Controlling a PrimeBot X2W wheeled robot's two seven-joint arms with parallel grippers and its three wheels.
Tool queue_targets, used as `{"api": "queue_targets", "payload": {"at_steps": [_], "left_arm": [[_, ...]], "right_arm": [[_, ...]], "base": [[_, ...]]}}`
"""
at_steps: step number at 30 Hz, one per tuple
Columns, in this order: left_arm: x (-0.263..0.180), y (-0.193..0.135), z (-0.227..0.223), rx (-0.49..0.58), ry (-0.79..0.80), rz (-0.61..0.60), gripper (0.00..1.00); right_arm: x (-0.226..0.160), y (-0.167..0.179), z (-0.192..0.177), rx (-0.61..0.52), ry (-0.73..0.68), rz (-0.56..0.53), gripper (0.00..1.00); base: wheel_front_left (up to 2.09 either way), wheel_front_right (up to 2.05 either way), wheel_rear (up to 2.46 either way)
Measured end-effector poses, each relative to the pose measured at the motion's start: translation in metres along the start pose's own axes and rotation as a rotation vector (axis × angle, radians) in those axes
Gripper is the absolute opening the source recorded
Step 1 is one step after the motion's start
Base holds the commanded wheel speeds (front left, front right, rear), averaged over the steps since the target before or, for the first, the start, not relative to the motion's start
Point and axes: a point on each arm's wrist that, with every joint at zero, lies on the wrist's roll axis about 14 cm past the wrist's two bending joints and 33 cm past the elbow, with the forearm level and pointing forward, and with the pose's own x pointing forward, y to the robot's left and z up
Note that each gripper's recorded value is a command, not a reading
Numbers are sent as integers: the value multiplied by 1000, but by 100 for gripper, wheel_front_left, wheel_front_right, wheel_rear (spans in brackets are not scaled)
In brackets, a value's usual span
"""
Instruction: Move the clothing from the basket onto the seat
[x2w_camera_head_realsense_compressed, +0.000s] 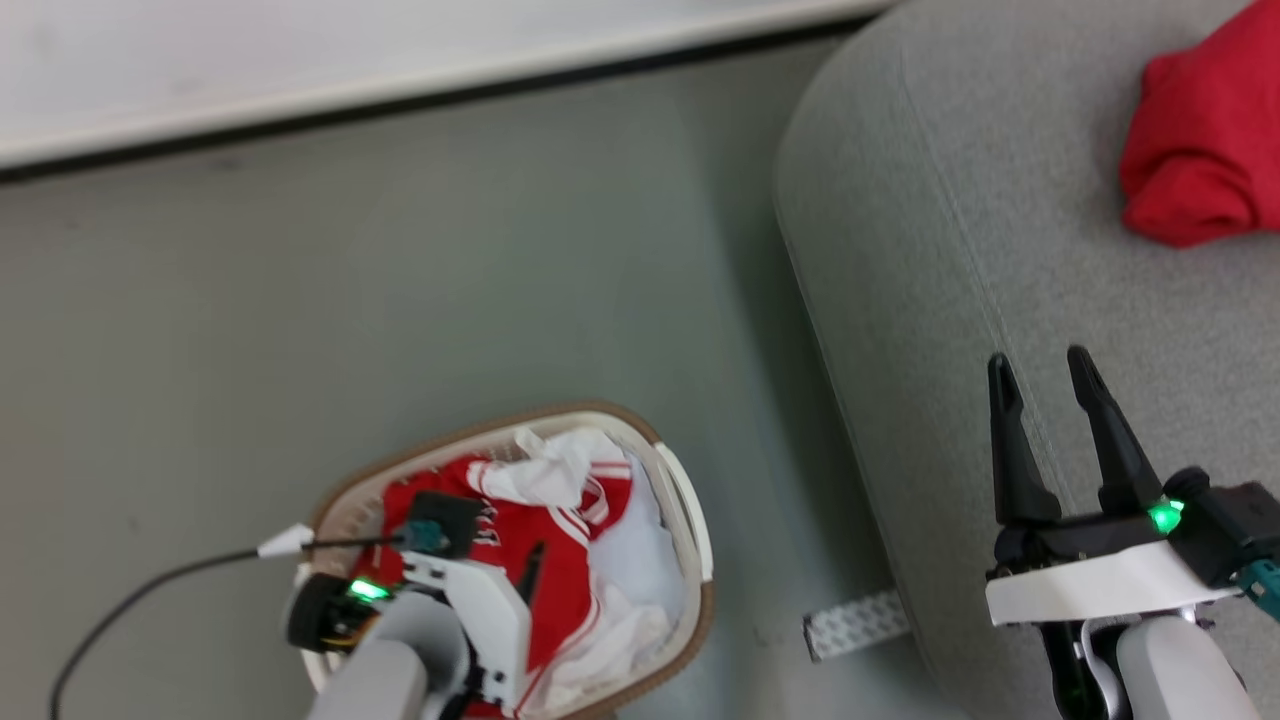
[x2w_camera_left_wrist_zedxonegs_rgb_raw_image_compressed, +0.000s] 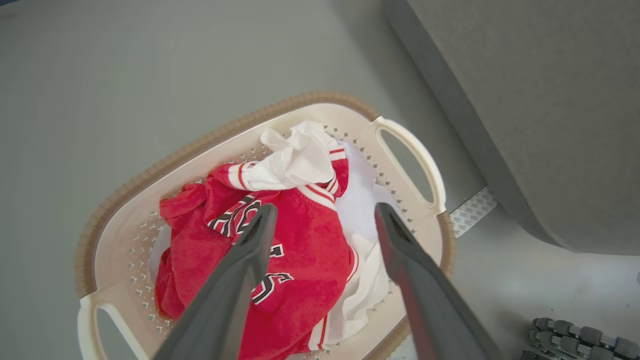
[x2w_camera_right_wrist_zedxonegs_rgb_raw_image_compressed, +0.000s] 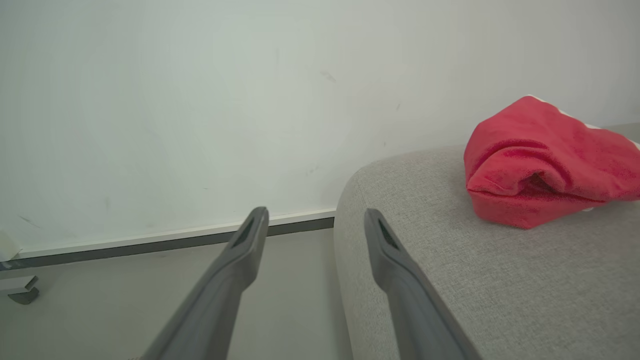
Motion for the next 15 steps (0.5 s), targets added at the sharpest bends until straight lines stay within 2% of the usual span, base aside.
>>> {"api": "queue_targets", "payload": {"at_steps": [5,15], "left_arm": [[33,23,-45,2,164,18,100],[87,52,-112,3,334,21,100]], "right_arm": [[17,-5,-20,4,43,-8,100],[46,-20,-58,-13,108,-30,100]], "base": [[0,0,0],[0,0,0]]}}
